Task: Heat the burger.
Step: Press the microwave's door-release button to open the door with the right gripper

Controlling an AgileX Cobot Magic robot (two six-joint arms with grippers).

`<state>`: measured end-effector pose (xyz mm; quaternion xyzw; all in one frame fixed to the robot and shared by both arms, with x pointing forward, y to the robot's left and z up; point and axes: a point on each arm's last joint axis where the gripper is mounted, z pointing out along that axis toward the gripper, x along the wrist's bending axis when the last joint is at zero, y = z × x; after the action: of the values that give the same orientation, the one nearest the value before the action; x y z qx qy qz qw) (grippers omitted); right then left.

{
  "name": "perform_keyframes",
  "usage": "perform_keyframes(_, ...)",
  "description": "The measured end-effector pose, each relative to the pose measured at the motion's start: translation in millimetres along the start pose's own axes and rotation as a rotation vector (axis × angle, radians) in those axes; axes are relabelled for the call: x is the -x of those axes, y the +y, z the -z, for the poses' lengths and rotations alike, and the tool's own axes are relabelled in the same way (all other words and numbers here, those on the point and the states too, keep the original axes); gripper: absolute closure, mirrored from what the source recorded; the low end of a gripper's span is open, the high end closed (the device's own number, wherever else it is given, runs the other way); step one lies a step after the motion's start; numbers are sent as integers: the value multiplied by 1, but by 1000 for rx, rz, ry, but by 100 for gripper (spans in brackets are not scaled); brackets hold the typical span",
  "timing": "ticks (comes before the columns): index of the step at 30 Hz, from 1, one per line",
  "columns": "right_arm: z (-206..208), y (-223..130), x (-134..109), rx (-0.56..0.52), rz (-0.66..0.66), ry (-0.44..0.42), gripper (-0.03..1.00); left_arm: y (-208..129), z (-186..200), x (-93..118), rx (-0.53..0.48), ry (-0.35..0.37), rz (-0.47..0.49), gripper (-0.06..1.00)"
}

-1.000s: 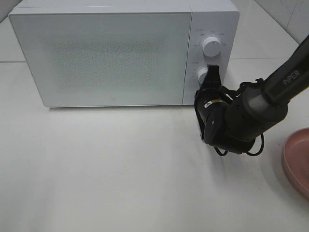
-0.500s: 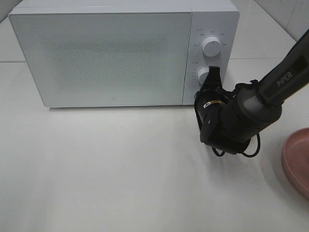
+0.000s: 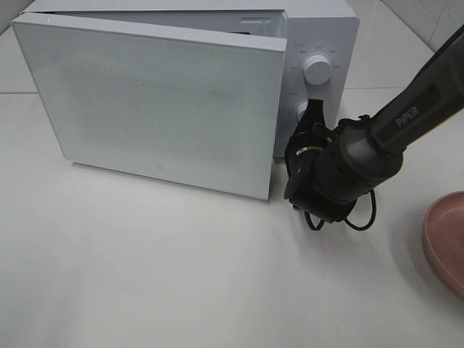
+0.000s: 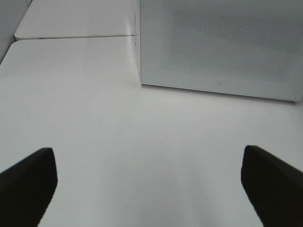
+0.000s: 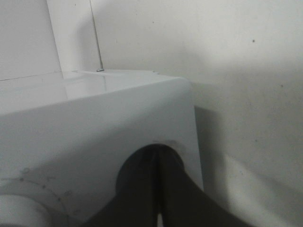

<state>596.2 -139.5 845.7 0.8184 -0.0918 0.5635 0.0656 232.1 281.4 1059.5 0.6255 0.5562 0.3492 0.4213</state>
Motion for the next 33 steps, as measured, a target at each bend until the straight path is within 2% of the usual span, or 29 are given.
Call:
perform_keyframes(23,-1,-2,0,-4,25,-28,95,0,0,0,0,0,0,-3)
perform_keyframes(33,3,1,-4,-79,85,-48,95,0,0,0,0,0,0,-3)
